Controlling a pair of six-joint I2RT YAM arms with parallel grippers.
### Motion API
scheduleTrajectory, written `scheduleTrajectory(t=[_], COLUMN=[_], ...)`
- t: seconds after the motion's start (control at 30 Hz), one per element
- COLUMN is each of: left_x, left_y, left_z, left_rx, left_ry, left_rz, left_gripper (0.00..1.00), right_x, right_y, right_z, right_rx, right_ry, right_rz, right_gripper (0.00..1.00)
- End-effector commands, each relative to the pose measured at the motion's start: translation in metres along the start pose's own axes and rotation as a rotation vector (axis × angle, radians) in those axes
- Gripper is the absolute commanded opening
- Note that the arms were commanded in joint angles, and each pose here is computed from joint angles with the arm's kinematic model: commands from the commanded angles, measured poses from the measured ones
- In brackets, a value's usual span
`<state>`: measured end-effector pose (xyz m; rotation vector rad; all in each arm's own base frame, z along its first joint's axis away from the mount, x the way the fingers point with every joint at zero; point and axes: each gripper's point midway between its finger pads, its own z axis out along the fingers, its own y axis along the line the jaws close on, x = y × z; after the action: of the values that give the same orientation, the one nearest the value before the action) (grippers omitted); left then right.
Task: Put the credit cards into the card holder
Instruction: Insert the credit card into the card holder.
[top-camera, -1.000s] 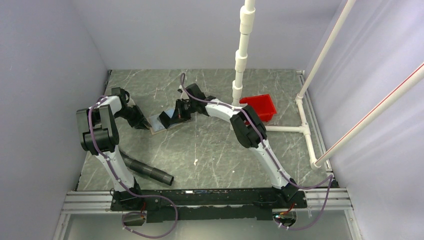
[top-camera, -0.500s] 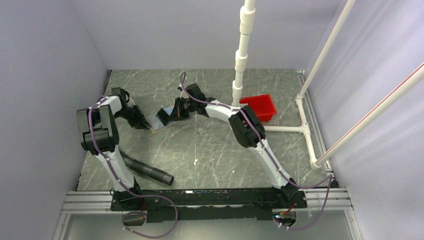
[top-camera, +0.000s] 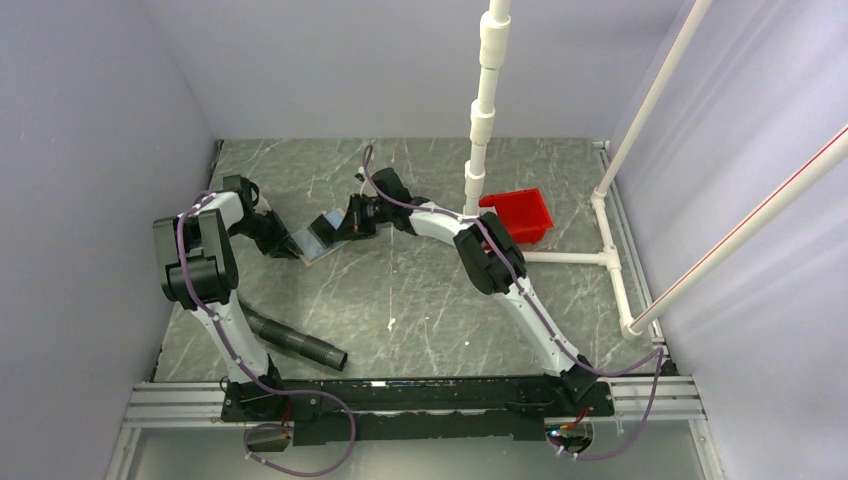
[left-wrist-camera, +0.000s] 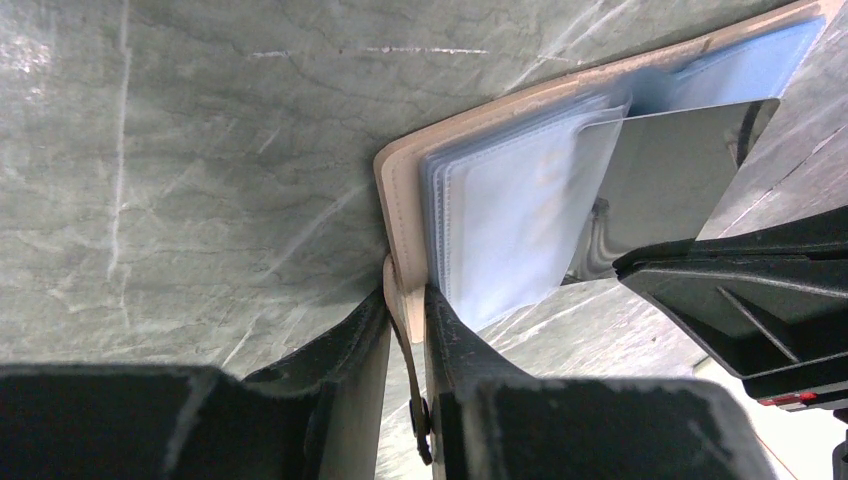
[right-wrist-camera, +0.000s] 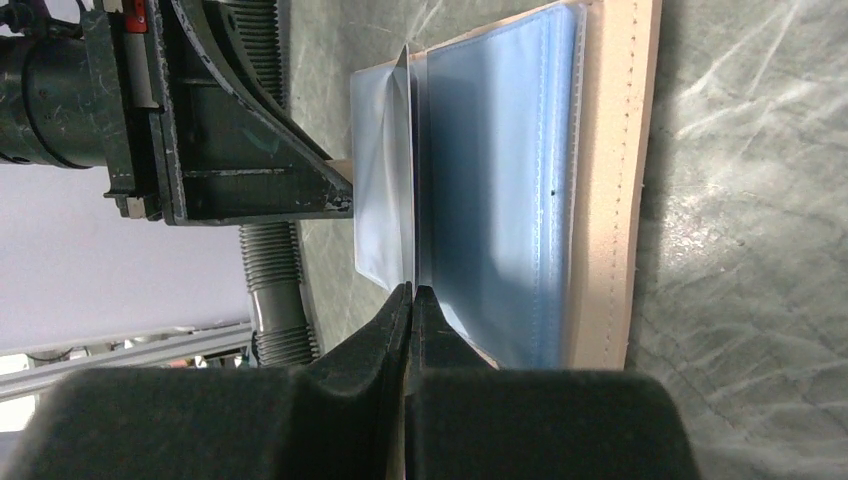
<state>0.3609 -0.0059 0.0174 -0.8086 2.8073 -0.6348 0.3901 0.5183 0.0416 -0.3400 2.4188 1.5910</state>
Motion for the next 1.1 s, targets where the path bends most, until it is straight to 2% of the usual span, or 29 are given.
scheduleTrajectory(t=[0.0,0.2,0.37,0.53,0.67,0.83,0.97,1.07], left_x=[0.008,0.007,0.007,0.007,0.007,0.01,0.011,0.014], left_y=[0.004,0.002,0.002,-0.001,-0.002,-0.001,-0.001,-0.002], left_z=[0.017,0.017,0.015,0.013,0.011,0.01,0.009,0.009], left_rx=[-0.018,-0.006,-0.008,0.002,0.002,-0.004,-0.002,-0.003], left_ry=[0.034,0.031,0.025,0.02,0.014,0.019,0.019,0.022], left_rz=[0.035,0.036,0.041,0.044,0.047,0.05,0.054,0.059], left_gripper=[0.25,0.25,0.25,0.25,0.25,0.24,0.24,0.24], right_x=[-0.001,0.023,0.026,-0.001,-0.016,-0.038,-0.048,-0.048], right_y=[0.016,0.022,0.013,0.003,0.016,0.026,0.03,0.028], right_z=[0.011,0.015,0.007,-0.016,-0.032,-0.043,-0.03,-0.019], right_rx=[-0.037,-0.054,0.064,0.212,0.304,0.38,0.33,0.289], right_ry=[-0.015,0.044,0.052,-0.006,-0.051,-0.102,-0.106,-0.108], right_rz=[-0.034,-0.036,-0.201,-0.339,-0.473,-0.564,-0.565,-0.55], right_gripper=[0.0,0.0,0.0,0.24,0.43,0.58,0.59,0.55])
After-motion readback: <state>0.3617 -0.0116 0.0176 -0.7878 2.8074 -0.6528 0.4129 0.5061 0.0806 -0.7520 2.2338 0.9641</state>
